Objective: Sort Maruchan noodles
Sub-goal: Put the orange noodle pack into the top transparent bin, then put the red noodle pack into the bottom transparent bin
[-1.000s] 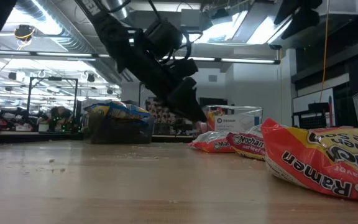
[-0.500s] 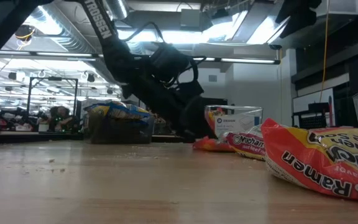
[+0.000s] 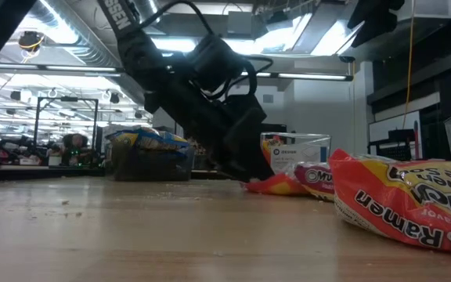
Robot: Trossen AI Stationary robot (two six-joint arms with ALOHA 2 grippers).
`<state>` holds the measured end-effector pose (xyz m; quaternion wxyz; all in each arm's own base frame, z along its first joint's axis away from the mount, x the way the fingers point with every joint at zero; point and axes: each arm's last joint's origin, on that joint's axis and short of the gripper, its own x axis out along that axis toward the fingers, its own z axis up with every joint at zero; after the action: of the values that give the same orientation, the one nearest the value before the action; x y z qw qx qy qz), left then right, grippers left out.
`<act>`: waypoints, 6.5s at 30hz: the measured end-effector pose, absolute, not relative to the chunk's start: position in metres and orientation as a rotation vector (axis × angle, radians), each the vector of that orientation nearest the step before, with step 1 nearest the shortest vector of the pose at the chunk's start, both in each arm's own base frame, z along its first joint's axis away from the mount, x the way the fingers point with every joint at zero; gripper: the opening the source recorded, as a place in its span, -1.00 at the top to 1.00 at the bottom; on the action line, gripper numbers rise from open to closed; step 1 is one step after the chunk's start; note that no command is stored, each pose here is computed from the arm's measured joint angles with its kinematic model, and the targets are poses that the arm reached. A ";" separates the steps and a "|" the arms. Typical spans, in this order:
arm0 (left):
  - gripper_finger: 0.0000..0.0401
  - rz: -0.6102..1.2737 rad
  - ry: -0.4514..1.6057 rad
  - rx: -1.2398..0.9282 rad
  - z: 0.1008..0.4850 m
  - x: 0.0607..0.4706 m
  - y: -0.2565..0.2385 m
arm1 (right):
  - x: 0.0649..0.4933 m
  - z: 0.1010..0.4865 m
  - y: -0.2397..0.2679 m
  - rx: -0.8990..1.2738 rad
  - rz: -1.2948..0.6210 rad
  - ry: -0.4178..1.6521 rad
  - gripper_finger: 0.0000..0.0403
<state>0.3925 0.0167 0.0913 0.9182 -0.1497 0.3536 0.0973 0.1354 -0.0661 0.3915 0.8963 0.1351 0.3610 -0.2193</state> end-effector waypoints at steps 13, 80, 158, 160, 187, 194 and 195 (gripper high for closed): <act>0.75 0.281 0.678 -0.531 0.105 0.390 0.003 | 0.135 0.392 -0.066 0.279 -0.455 0.747 -0.72; 0.92 0.611 0.005 -0.454 0.275 0.401 0.145 | 0.137 0.402 -0.069 0.200 -0.506 0.624 -0.72; 0.43 -0.177 0.369 -0.445 0.415 0.302 -0.054 | 0.269 0.213 0.016 0.130 -0.238 1.042 -0.72; 0.43 -0.187 0.374 -0.439 0.415 0.301 -0.057 | 0.273 0.204 0.020 0.146 -0.247 1.069 -0.72; 0.43 -0.174 0.513 -0.397 0.402 0.295 -0.061 | 0.287 0.167 0.068 0.184 -0.186 1.121 -0.72; 0.43 -0.051 0.515 -0.316 0.399 0.293 -0.063 | 0.292 0.203 0.067 0.194 -0.223 1.051 -0.72; 0.43 -0.018 0.520 -0.277 0.397 0.292 -0.065 | 0.291 0.215 0.066 0.174 -0.229 1.046 -0.72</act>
<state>0.2923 -0.0647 0.3974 0.9570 -0.1363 0.2561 -0.0087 0.2908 0.0660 0.2154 0.8565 0.0829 0.4976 -0.1088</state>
